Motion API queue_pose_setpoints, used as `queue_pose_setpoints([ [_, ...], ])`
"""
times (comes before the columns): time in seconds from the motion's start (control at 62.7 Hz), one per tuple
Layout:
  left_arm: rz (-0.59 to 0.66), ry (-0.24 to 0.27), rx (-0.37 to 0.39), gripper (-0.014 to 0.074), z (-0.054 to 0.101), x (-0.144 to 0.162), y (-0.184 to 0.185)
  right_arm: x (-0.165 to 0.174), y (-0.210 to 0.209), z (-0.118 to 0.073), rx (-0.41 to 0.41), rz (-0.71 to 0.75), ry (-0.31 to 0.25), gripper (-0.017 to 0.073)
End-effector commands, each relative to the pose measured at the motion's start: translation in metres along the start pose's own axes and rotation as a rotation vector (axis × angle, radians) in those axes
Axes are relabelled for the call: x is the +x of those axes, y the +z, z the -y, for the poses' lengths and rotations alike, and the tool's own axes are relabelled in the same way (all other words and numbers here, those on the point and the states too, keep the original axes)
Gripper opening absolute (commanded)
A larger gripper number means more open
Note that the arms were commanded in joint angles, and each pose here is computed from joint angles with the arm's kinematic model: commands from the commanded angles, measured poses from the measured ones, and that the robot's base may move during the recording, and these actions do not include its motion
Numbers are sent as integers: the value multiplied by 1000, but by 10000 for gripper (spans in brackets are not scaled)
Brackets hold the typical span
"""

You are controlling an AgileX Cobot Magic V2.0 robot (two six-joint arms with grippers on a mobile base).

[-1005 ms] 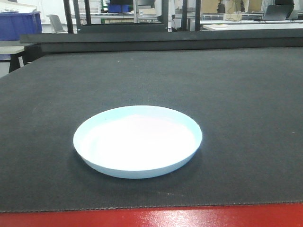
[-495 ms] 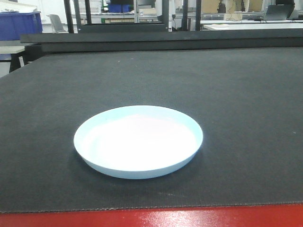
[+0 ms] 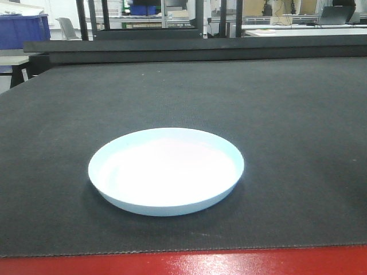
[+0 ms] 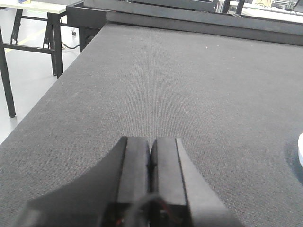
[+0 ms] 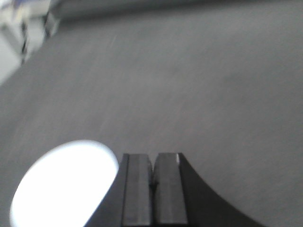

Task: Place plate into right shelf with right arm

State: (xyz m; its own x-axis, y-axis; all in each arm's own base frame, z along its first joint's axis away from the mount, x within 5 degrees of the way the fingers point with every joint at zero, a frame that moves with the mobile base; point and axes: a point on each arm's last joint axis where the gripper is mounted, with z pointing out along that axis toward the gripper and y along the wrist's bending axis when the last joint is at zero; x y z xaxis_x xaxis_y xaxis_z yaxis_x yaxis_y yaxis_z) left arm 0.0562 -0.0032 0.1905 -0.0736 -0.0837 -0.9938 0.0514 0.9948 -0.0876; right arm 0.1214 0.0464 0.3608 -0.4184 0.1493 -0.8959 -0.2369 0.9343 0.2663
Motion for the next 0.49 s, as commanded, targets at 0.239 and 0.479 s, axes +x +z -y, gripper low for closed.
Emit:
queue_pose_setpoints([
  [0.239, 86, -6, 10, -47, 1, -5, 0, 32, 110, -50, -98, -390, -76, 270],
  [0.479, 86, -6, 10, -47, 1, -5, 0, 64, 161, -57, -84, -505, 62, 624],
])
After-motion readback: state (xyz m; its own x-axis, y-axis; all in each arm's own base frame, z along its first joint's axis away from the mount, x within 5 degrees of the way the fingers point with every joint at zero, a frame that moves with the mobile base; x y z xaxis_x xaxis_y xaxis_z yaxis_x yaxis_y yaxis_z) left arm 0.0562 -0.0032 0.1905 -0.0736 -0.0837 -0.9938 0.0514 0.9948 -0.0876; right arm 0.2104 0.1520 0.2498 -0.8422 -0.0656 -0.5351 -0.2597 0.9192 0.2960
